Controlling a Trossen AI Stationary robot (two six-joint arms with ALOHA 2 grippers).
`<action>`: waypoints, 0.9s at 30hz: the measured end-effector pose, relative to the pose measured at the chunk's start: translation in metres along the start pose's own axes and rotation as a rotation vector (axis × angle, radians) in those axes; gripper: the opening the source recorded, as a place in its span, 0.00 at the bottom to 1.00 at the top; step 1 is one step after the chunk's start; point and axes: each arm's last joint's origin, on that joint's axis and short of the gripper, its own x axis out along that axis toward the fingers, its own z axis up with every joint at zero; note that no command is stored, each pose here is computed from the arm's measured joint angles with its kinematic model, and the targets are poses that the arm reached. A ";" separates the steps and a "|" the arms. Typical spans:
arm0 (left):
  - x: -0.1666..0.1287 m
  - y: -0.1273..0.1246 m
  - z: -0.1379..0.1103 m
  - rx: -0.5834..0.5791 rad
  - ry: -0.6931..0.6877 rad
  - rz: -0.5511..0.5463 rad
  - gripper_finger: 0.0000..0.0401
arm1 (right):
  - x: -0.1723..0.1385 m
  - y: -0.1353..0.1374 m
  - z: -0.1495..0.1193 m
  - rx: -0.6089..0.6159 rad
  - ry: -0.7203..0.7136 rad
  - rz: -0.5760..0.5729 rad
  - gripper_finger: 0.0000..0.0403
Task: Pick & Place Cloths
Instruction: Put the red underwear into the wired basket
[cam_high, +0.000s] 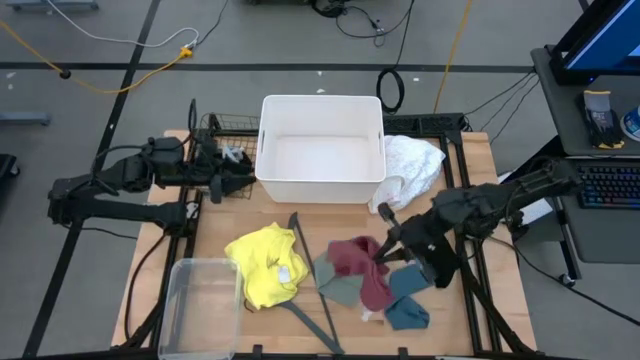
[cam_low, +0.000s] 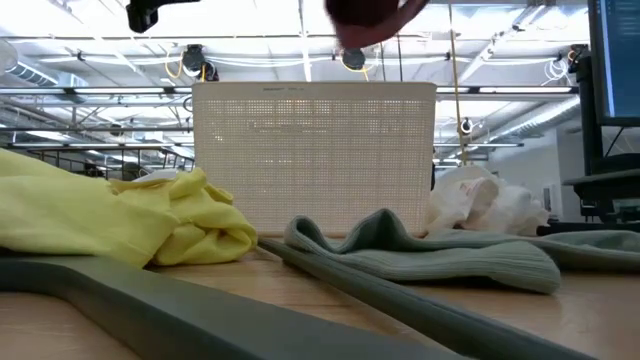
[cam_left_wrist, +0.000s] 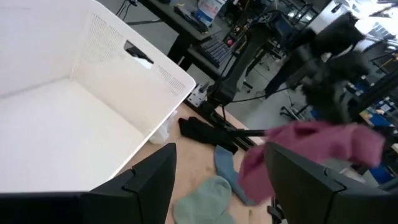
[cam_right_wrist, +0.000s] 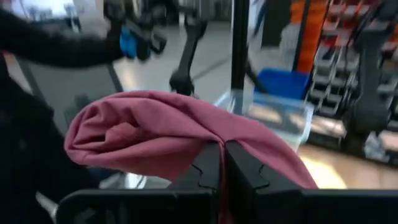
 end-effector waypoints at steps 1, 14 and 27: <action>0.002 0.000 0.000 -0.002 0.005 0.004 0.62 | -0.003 -0.001 0.003 -0.005 -0.027 0.001 0.00; 0.029 0.001 0.000 -0.063 0.036 -0.009 0.62 | -0.017 -0.015 0.025 -0.010 -0.215 0.092 0.00; 0.044 -0.027 0.009 0.140 -0.088 -0.282 0.62 | -0.020 -0.023 0.027 -0.020 -0.227 0.086 0.00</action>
